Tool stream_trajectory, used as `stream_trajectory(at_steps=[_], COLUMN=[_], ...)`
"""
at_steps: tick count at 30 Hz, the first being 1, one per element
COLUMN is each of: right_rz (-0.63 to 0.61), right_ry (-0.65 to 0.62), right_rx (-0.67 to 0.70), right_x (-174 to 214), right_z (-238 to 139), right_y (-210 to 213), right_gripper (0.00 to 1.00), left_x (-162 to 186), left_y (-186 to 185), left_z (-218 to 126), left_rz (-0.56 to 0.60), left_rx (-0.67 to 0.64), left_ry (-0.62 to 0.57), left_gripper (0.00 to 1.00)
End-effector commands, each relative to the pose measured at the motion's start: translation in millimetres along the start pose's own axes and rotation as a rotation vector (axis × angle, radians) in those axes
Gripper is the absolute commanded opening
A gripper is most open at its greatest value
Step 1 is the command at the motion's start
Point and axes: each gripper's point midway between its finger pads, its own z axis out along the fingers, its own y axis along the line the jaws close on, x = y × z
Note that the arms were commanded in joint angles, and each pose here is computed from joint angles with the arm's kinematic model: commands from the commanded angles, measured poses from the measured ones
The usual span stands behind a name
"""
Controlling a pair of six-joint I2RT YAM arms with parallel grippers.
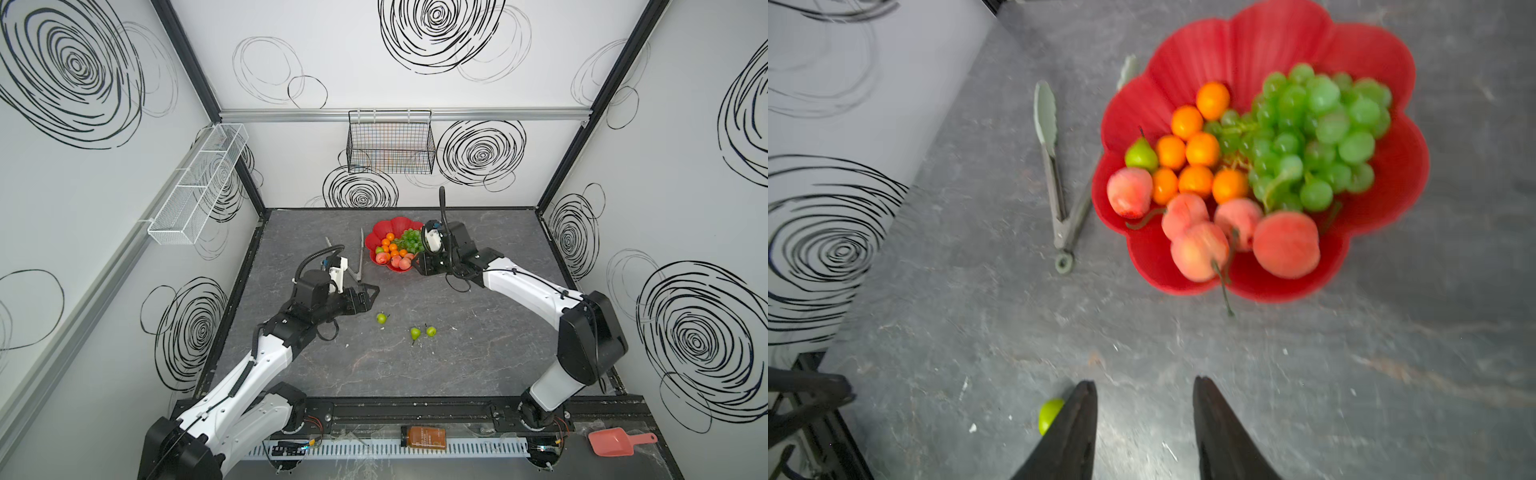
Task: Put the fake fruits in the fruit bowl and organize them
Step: 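Move the right gripper back down to another small green pear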
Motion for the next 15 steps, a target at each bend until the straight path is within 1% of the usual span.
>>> stream_trajectory(at_steps=[1,6,10,13,15], right_rz=[0.046,0.12,0.127,0.132,0.131], right_ry=[-0.001,0.097,0.141,0.199,0.243], right_rx=[0.048,0.11,0.136,0.14,0.142], right_x=[21.7,78.1,108.2,129.7,142.7], right_z=[-15.7,-31.0,-41.5,-41.2,-39.4], right_y=[-10.6,-26.2,-29.8,-33.5,-32.4], right_gripper=[0.44,0.44,0.46,0.5,0.5], left_x=[8.1,35.7,59.0,77.5,86.9], left_y=[-7.5,-22.2,-30.2,-37.3,-43.8], left_z=[-1.7,0.7,2.3,5.0,5.8], left_rz=[0.014,0.027,0.045,0.052,0.064], left_rx=[0.005,0.029,0.036,0.057,0.072], left_ry=[-0.021,0.03,0.069,0.098,0.108], left_gripper=[0.96,0.96,0.96,0.96,0.96])
